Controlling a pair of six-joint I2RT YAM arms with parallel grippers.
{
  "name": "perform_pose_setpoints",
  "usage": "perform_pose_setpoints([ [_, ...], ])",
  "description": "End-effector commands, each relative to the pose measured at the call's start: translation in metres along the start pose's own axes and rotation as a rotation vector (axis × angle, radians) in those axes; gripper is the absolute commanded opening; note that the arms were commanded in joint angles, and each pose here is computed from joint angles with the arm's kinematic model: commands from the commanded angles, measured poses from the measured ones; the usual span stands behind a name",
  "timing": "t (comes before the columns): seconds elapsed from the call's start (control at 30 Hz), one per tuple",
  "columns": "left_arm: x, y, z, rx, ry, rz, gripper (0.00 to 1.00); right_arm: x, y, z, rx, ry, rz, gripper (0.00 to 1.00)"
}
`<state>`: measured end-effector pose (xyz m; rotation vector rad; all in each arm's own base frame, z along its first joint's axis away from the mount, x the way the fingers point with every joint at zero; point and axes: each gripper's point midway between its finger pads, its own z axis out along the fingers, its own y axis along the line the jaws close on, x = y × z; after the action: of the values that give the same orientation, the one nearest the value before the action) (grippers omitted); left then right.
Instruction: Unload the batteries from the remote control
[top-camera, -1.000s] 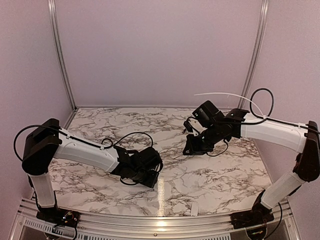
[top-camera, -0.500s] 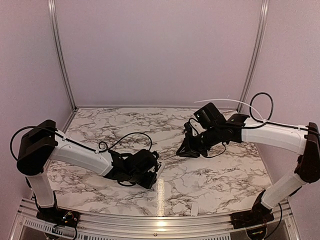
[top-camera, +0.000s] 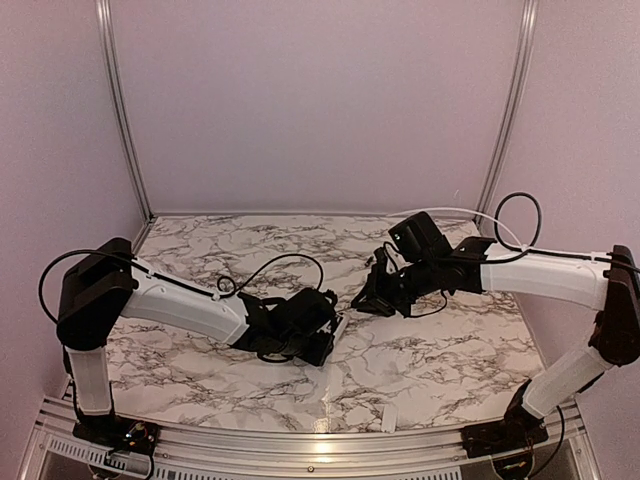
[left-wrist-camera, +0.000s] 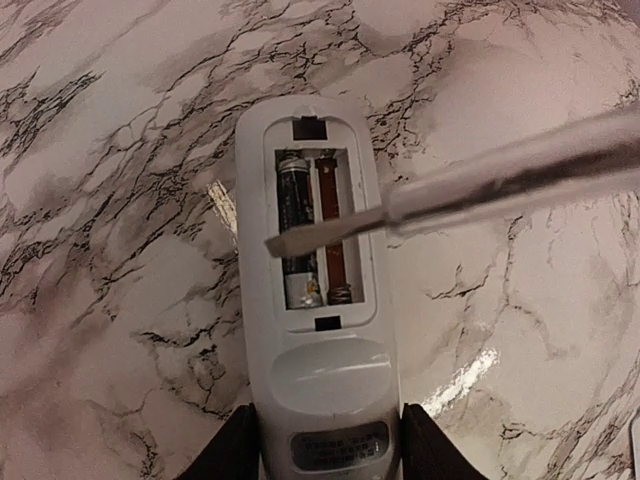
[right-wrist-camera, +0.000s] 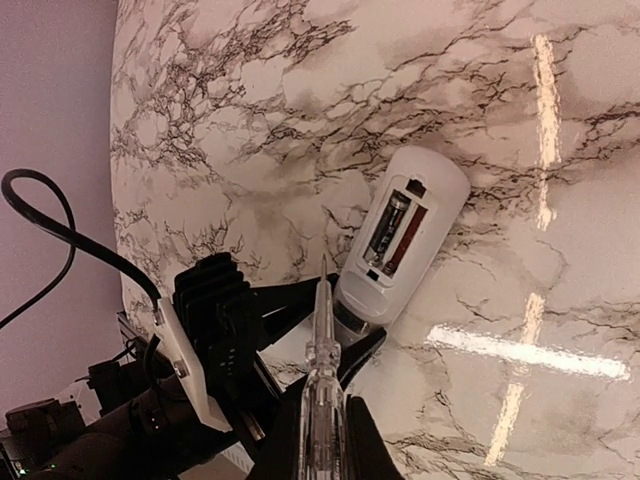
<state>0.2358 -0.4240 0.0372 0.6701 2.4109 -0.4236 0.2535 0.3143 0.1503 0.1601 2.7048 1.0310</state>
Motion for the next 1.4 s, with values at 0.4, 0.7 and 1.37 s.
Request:
perform_pose_setpoints([
  [0.4,0.005,-0.012,0.025,0.042,0.070,-0.010,0.37,-0.005,-0.047,0.001,0.226,-0.050,0.089,0.00],
  [0.7,0.006,-0.013,0.025,0.043,0.079,-0.010,0.37,-0.009,-0.057,0.012,0.225,-0.060,0.092,0.00],
  [1.37,0.008,-0.012,0.027,0.039,0.090,-0.015,0.37,-0.014,-0.060,0.014,0.156,-0.080,0.083,0.00],
])
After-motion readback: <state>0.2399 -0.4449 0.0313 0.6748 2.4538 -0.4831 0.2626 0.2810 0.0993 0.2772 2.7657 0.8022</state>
